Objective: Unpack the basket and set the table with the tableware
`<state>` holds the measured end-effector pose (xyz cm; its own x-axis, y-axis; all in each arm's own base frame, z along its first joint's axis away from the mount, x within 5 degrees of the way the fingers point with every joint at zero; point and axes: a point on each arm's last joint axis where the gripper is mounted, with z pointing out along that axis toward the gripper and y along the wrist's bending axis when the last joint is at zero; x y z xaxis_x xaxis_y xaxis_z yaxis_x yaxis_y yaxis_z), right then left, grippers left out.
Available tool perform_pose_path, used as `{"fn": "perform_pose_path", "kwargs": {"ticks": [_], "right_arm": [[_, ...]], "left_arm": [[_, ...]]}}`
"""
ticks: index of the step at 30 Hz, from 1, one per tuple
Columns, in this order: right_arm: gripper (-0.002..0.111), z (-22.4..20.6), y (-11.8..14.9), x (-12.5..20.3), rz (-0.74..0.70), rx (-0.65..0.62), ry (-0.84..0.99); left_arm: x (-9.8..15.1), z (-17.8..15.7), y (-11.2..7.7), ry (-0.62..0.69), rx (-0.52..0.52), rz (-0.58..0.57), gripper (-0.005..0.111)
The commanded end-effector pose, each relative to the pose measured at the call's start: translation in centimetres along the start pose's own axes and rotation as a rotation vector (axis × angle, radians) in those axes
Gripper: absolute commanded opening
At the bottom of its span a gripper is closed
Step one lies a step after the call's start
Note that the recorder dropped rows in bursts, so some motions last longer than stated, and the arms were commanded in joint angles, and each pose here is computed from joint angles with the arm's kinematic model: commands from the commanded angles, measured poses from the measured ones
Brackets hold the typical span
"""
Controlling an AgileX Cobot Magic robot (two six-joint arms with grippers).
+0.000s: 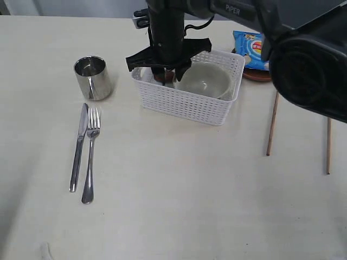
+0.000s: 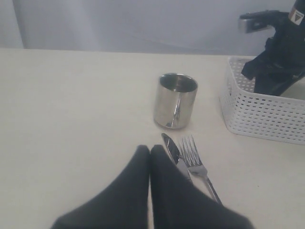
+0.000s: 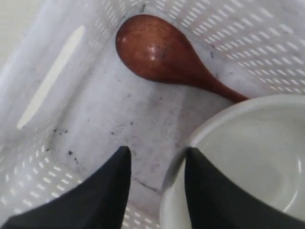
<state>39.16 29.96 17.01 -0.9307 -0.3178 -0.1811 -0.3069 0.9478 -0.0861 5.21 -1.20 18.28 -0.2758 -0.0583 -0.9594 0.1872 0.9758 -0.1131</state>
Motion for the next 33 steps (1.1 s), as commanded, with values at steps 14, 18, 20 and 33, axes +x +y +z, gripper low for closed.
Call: {"fn": "perform_pose_path", "kwargs": {"ticks": [14, 18, 20, 33], "right_arm": [[0.036, -3.7, -0.4, 0.1, 0.019, 0.009, -0.077], [0.036, -3.1, -1.1, 0.7, 0.026, 0.046, -0.049], [0.038, -2.4, -1.3, 1.2, 0.038, 0.037, -0.013], [0.042, -0.9, -2.5, 1.3, 0.181, 0.07, 0.021]], "left_arm": [[0.1, 0.0, 0.0, -0.002, 0.004, 0.005, 0.0], [0.1, 0.0, 0.0, -0.002, 0.004, 0.005, 0.0], [0.1, 0.0, 0.0, -0.002, 0.004, 0.005, 0.0], [0.1, 0.0, 0.0, -0.002, 0.004, 0.005, 0.0]]}}
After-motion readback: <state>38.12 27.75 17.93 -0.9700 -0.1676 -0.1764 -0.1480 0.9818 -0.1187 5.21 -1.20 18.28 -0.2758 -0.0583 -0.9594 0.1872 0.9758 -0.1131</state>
